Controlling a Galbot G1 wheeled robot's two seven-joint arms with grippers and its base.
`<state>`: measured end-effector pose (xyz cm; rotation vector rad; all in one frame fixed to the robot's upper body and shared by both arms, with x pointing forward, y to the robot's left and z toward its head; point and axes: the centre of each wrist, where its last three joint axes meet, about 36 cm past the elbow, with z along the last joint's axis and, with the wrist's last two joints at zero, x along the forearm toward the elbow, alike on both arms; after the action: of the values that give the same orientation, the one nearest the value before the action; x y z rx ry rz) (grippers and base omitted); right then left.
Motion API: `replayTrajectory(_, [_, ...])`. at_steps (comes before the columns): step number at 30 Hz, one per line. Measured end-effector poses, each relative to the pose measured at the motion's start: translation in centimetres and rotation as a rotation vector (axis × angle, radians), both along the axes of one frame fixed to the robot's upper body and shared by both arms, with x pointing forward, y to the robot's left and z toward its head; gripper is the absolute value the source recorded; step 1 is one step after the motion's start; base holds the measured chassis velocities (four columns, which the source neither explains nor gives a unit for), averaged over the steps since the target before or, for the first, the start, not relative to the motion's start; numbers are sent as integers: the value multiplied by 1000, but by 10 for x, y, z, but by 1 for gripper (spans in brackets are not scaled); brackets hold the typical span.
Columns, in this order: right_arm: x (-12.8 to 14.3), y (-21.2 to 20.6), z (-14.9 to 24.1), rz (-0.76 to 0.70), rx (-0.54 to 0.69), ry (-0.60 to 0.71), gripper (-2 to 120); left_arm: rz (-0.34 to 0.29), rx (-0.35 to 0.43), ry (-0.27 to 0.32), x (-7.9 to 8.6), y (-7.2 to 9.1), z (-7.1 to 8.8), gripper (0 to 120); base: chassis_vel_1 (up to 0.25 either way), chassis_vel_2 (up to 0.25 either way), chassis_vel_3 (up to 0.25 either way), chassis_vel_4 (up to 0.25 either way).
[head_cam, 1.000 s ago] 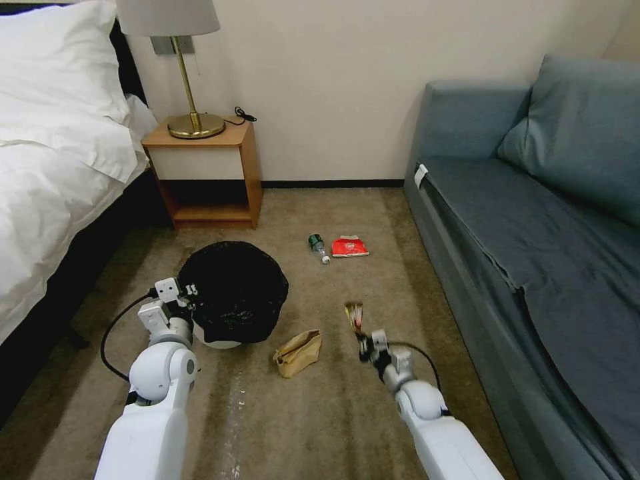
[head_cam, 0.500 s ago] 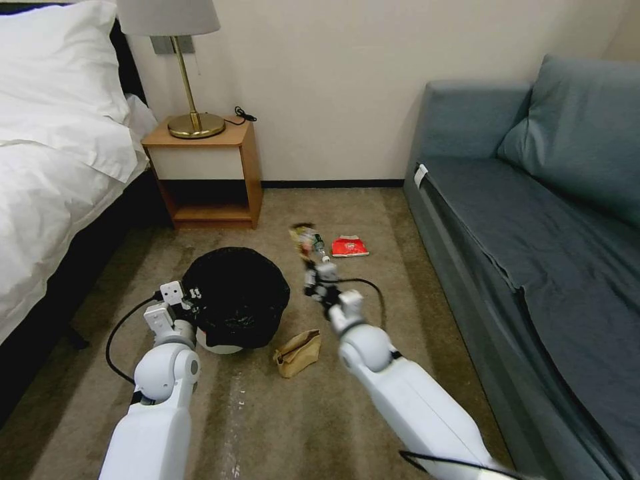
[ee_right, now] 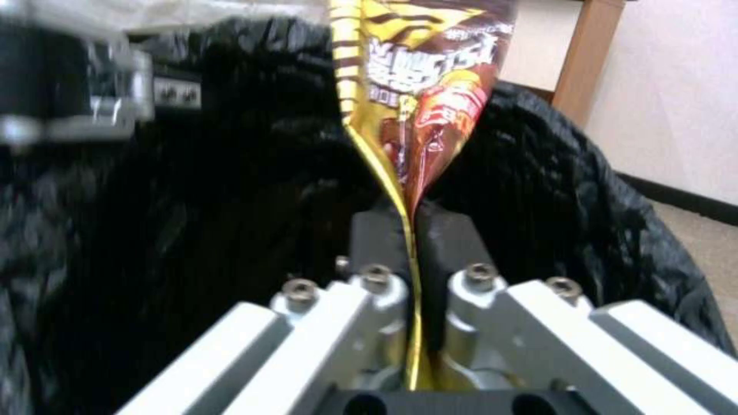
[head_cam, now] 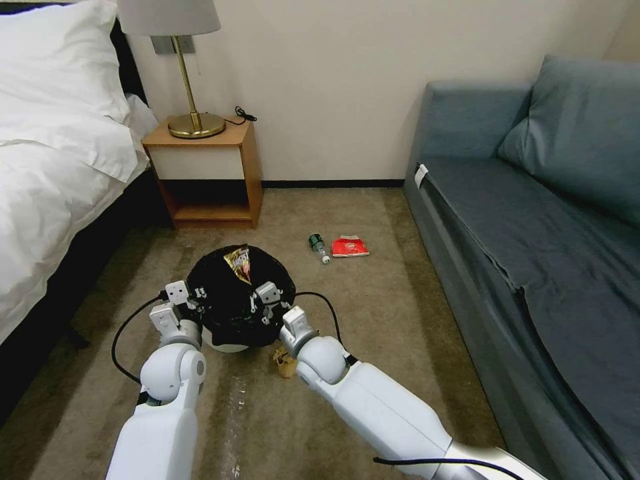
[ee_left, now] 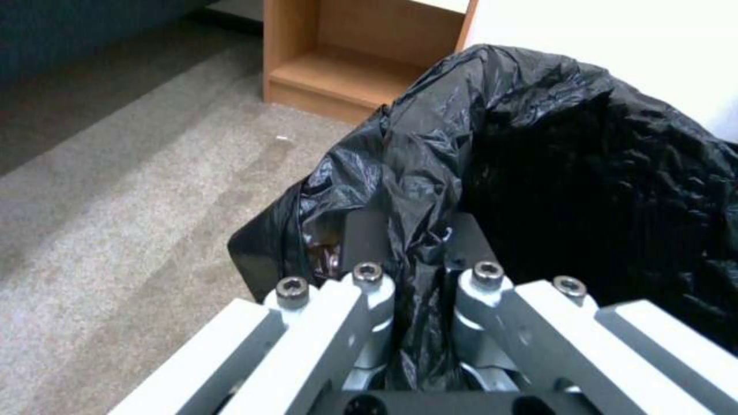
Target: Pick up the trash bin, then pick up the garbage on the floor and place it into the trash bin.
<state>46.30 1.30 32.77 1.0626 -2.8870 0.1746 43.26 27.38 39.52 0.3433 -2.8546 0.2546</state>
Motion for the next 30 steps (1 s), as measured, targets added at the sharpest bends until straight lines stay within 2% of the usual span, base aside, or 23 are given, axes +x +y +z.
replayTrajectory(1, [0,0,0,0,0,0,9,0,0,0,0,0,0,5,0,0,0,0])
replayTrajectory(3, [-2,0,-2,-1,-4,1,20,1,2,1,0,1,0,5,0,0,0,0])
replayTrajectory(6, [-2,2,-1,-1,-4,-1,26,3,2,2,0,2,0,5,0,0,0,0])
replayTrajectory(8, [-4,4,-1,-4,1,0,40,2,1,4,0,2,-1,5,0,0,0,0])
replayTrajectory(9, [-4,4,-1,-4,1,0,40,2,1,4,0,2,-1,5,0,0,0,0])
replayTrajectory(11, [-5,6,0,-5,5,1,50,2,0,6,0,2,-2,5,0,0,0,0])
replayTrajectory(12, [-5,6,0,-5,5,1,50,2,0,6,0,2,-2,5,0,0,0,0])
replayTrajectory(13, [-4,6,0,-6,6,1,57,2,0,9,0,2,-2,5,0,0,0,0])
replayTrajectory(15, [-4,5,1,-8,7,-1,61,3,-1,10,1,2,-3,5,0,0,0,0])
replayTrajectory(16, [-1,5,4,-13,13,-7,68,3,-1,11,1,2,-4,5,0,0,0,0])
replayTrajectory(17, [-1,5,4,-13,13,-7,68,3,-1,11,1,2,-4,5,0,0,0,0])
replayTrajectory(19, [7,3,14,-27,28,-20,79,4,-2,14,1,2,-5,5,0,0,0,0])
replayTrajectory(20, [7,3,14,-27,28,-20,79,4,-2,14,1,2,-5,5,0,0,0,0])
replayTrajectory(22, [18,-1,26,-47,46,-34,90,6,-1,13,2,3,-4,5,0,0,0,0])
replayTrajectory(23, [18,-1,26,-47,46,-34,90,6,-1,13,2,3,-4,5,0,0,0,0])
replayTrajectory(25, [30,-7,38,-76,64,-40,98,4,-1,9,4,4,-3,5,0,0,0,0])
replayTrajectory(30, [52,-24,55,-166,89,-35,100,8,1,-1,7,10,1,5,0,0,0,0])
